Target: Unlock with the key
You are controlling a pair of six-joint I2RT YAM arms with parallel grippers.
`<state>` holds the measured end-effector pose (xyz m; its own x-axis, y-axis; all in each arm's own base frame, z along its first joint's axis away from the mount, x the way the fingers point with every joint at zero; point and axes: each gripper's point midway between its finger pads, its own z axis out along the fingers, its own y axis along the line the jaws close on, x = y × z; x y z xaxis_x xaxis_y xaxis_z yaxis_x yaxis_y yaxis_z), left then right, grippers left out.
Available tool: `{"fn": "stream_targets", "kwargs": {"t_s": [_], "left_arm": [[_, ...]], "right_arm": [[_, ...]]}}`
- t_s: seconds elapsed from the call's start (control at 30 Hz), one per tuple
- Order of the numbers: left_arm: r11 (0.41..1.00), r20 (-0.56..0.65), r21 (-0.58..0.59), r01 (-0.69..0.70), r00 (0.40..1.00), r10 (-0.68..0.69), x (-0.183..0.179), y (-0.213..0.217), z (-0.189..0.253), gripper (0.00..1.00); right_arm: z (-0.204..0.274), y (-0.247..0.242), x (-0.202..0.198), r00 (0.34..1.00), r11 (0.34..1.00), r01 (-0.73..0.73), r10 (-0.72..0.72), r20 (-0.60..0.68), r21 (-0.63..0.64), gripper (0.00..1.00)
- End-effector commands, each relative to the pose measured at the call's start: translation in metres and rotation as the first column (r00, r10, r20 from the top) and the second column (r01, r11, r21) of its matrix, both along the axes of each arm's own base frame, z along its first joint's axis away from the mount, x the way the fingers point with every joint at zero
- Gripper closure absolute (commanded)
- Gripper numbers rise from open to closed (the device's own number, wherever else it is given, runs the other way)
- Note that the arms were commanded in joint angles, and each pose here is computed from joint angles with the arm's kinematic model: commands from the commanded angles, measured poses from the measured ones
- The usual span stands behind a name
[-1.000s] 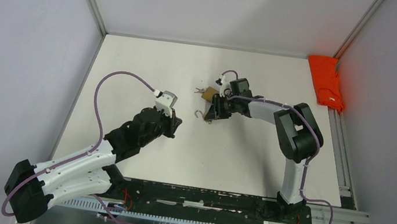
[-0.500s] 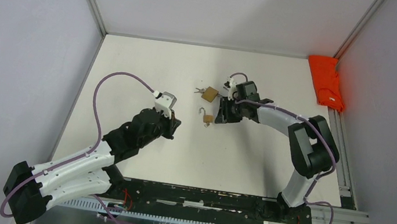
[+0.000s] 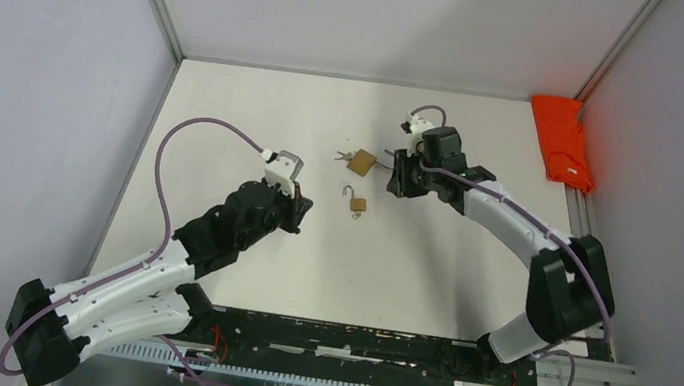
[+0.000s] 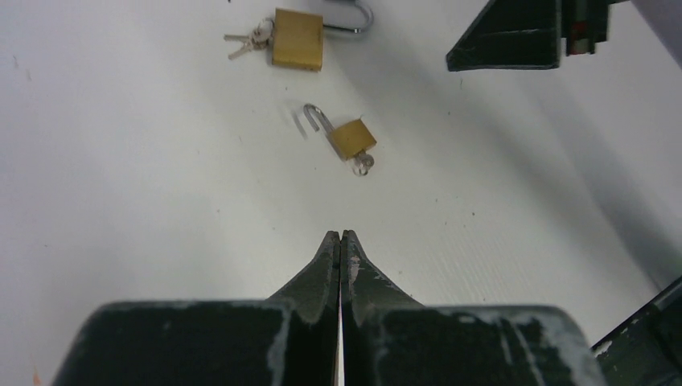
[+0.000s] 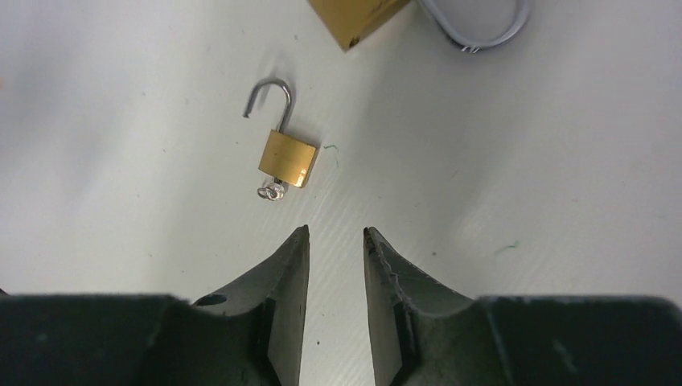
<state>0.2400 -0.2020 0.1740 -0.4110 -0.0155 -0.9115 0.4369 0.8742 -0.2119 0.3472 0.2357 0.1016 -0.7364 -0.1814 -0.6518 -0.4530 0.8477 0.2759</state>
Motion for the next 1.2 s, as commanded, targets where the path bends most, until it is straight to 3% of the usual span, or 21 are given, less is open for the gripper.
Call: {"fn": "stream_targets", "kwargs": {"t_s": [0.0,0.3,0.6,1.17], "left_arm": [[1.0,0.097,-0.019,-0.022,0.995,0.024,0.01,0.001,0.045,0.97],[0.998,0.131,-0.01,-0.057,0.99,0.058,0.016,0.007,0.072,0.96],[0.996,0.133,-0.023,-0.085,0.987,0.088,0.011,0.016,0.076,0.96],[0.995,0.143,-0.033,-0.098,0.985,0.101,0.008,0.023,0.081,0.95]], "right_arm": [[0.05,-0.022,0.005,0.985,0.998,0.062,-0.056,0.165,-0.029,0.63],[0.087,-0.071,-0.013,0.93,0.973,0.222,-0.191,0.314,-0.066,0.51],[0.112,-0.093,-0.024,0.876,0.954,0.3,-0.264,0.405,-0.026,0.5],[0.112,-0.104,-0.029,0.87,0.945,0.321,-0.266,0.415,-0.065,0.52]]}}
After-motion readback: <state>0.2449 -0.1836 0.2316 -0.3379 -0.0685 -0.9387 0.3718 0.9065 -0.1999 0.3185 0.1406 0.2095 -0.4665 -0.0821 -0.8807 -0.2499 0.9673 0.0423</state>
